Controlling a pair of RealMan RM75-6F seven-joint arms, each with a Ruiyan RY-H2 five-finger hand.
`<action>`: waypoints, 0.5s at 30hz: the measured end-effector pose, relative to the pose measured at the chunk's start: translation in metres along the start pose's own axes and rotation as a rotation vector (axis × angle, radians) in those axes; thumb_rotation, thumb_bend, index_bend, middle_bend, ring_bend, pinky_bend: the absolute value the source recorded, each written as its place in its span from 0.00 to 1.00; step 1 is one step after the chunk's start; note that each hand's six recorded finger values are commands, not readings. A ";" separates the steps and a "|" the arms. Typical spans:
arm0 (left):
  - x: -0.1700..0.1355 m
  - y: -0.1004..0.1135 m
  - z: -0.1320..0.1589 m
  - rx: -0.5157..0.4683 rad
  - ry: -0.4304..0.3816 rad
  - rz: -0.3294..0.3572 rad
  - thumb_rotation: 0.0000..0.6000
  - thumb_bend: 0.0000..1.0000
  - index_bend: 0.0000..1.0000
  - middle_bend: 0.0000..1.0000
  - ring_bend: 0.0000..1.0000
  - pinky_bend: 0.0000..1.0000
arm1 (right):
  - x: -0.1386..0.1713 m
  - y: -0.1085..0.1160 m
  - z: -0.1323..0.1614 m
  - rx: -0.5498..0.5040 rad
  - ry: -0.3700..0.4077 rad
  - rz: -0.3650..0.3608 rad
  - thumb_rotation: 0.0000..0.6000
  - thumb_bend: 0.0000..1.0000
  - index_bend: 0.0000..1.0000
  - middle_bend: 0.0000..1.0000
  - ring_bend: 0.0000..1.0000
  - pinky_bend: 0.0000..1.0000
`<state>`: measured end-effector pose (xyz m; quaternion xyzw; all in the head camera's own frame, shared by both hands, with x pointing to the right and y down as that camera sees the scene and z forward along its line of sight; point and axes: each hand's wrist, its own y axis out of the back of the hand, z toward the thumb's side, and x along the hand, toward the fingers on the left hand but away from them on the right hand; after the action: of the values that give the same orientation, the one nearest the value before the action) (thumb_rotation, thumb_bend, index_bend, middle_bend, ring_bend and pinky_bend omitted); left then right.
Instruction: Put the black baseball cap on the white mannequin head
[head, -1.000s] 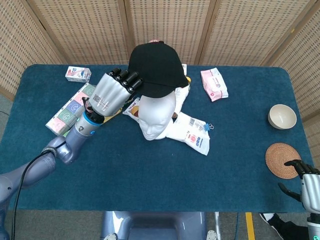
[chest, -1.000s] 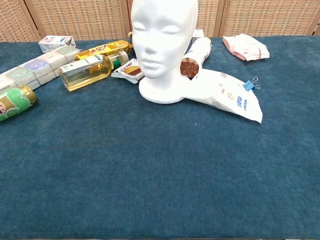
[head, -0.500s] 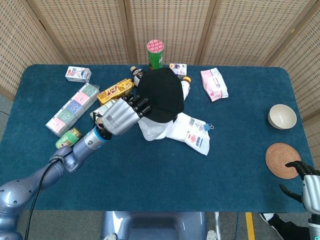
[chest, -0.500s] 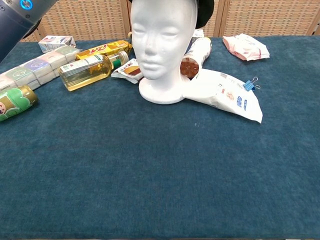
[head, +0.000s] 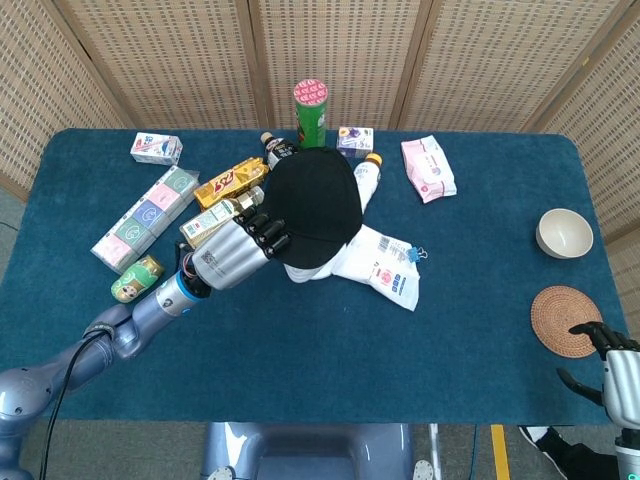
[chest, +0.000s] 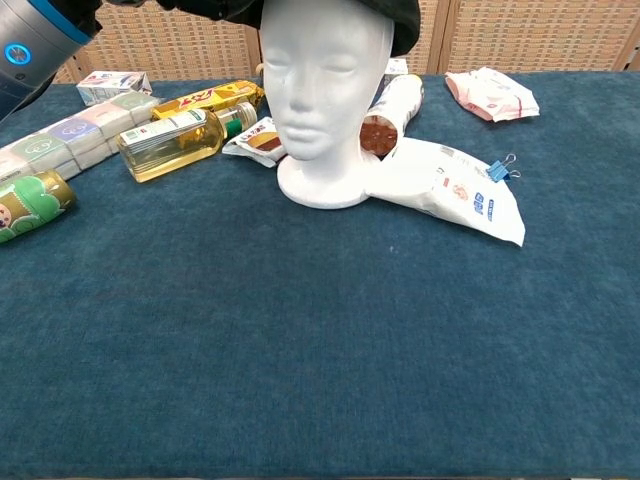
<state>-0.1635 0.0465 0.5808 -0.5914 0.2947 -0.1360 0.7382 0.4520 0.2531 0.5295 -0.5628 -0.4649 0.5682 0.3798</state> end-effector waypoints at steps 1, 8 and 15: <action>0.000 -0.001 0.000 0.000 0.004 -0.012 1.00 0.42 0.69 0.63 0.52 0.66 | 0.000 0.000 0.000 0.000 -0.001 0.000 1.00 0.08 0.38 0.39 0.47 0.53; 0.000 -0.001 0.004 -0.012 0.037 -0.072 1.00 0.36 0.42 0.39 0.32 0.54 | 0.001 0.001 -0.001 -0.006 -0.004 -0.004 1.00 0.08 0.38 0.39 0.47 0.53; 0.001 0.005 0.008 -0.016 0.068 -0.154 1.00 0.32 0.20 0.21 0.14 0.40 | 0.001 0.001 -0.002 -0.014 0.002 -0.010 1.00 0.08 0.38 0.39 0.47 0.53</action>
<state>-0.1588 0.0535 0.5762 -0.6132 0.2743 -0.2099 0.7104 0.4537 0.2536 0.5286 -0.5636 -0.4713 0.5626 0.3790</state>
